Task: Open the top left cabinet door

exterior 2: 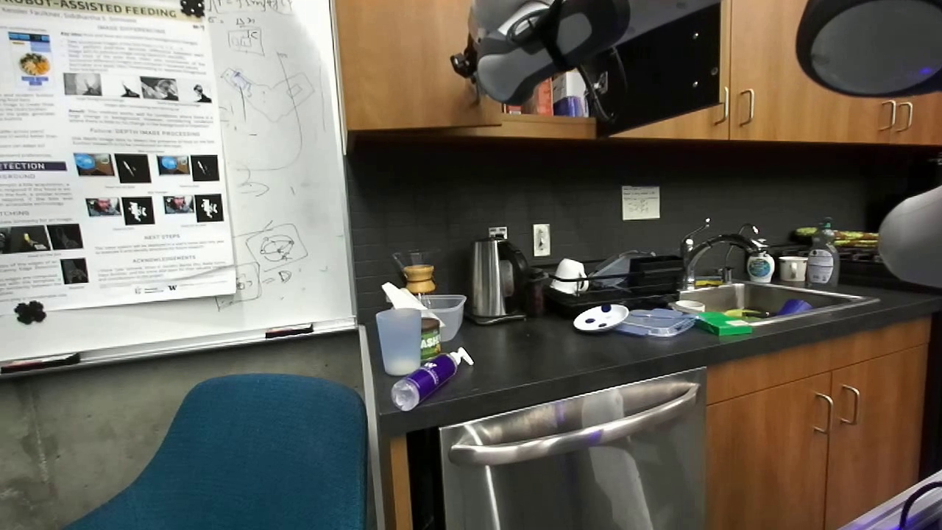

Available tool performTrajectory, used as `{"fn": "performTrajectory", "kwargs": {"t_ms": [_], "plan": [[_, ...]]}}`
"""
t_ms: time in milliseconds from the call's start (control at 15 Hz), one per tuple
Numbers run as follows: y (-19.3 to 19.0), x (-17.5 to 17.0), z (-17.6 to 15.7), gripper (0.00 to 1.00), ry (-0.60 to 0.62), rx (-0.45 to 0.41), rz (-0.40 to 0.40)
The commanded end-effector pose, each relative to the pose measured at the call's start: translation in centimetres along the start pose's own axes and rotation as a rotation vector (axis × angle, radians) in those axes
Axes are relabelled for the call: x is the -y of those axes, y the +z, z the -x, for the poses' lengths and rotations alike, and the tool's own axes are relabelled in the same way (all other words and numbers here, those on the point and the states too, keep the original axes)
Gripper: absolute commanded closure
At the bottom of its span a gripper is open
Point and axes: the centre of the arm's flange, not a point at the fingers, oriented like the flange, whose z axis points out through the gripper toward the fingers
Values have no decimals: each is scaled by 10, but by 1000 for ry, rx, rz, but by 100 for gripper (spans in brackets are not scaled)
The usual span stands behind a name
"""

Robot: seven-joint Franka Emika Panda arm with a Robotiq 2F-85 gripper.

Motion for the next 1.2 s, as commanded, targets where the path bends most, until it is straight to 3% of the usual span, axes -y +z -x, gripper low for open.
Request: {"fn": "performTrajectory", "kwargs": {"t_ms": [0, 1133], "plan": [[-43, -37, 1, 96, -76, -29, 77], [-151, -9, 10, 96, -143, -157, -14]]}}
